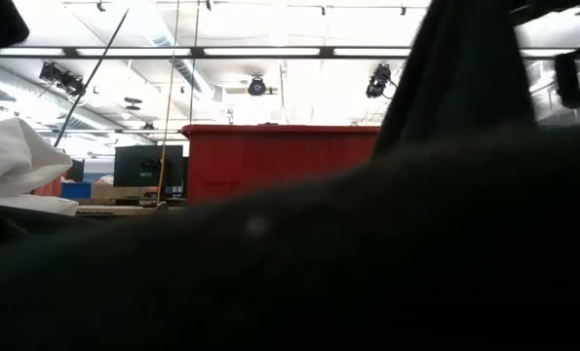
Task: Fold Laundry from Bin
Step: Fold the black shirt
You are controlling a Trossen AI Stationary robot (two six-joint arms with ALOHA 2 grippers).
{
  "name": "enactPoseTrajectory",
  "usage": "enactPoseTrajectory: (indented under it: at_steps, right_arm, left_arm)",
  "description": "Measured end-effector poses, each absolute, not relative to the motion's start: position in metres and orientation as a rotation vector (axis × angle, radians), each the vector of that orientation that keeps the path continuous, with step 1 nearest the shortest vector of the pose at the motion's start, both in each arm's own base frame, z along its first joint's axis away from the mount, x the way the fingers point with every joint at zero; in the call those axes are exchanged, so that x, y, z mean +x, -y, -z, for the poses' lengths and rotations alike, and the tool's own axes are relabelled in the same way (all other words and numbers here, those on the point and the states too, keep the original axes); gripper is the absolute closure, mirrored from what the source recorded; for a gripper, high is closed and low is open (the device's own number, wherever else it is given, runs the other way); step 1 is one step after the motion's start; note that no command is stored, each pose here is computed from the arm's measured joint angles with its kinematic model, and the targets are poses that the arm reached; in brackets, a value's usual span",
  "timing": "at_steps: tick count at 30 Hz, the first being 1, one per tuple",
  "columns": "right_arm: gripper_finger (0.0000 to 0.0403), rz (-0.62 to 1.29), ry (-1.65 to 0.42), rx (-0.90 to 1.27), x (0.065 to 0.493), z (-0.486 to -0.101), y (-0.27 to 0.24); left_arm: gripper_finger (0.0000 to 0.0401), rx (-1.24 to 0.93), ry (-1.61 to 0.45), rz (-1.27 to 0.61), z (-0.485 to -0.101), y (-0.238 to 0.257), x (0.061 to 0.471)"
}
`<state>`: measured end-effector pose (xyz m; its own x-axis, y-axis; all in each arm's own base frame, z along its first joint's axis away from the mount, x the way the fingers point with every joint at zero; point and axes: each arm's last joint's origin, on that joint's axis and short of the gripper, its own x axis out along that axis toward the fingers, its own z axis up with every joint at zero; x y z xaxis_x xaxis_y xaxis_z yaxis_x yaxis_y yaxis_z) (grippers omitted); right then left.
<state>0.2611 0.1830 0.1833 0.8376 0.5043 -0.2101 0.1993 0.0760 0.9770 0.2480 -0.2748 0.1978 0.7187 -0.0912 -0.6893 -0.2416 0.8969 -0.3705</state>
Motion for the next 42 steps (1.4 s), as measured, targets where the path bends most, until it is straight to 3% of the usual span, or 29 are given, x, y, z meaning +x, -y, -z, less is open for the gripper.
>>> enactPoseTrajectory:
  at_steps: [6, 10, 18, 21, 28, 42]
  right_arm:
    - [0.0397, -0.24, -0.505, 1.508, 0.268, -0.187, -0.174]
    - [0.0397, -0.21, -0.404, 1.505, 0.272, -0.191, -0.169]
    - [0.0396, -0.248, -0.132, 1.52, 0.278, -0.21, -0.158]
    - [0.0396, -0.248, -0.053, 1.533, 0.278, -0.216, -0.155]
    - [0.0396, -0.213, 0.054, 1.536, 0.281, -0.221, -0.148]
    - [0.0396, -0.154, 0.165, 1.52, 0.284, -0.225, -0.137]
  left_arm:
    - [0.0213, -0.556, -0.785, -0.094, -0.208, 0.273, 0.243]
    - [0.0191, -0.646, -0.772, -0.089, -0.206, 0.275, 0.251]
    - [0.0127, -0.45, -0.895, -0.228, -0.186, 0.252, 0.254]
    - [0.0125, -0.44, -0.904, -0.256, -0.184, 0.246, 0.258]
    - [0.0125, -0.417, -0.898, -0.107, -0.189, 0.257, 0.259]
    - [0.0125, -0.441, -0.861, -0.181, -0.169, 0.255, 0.274]
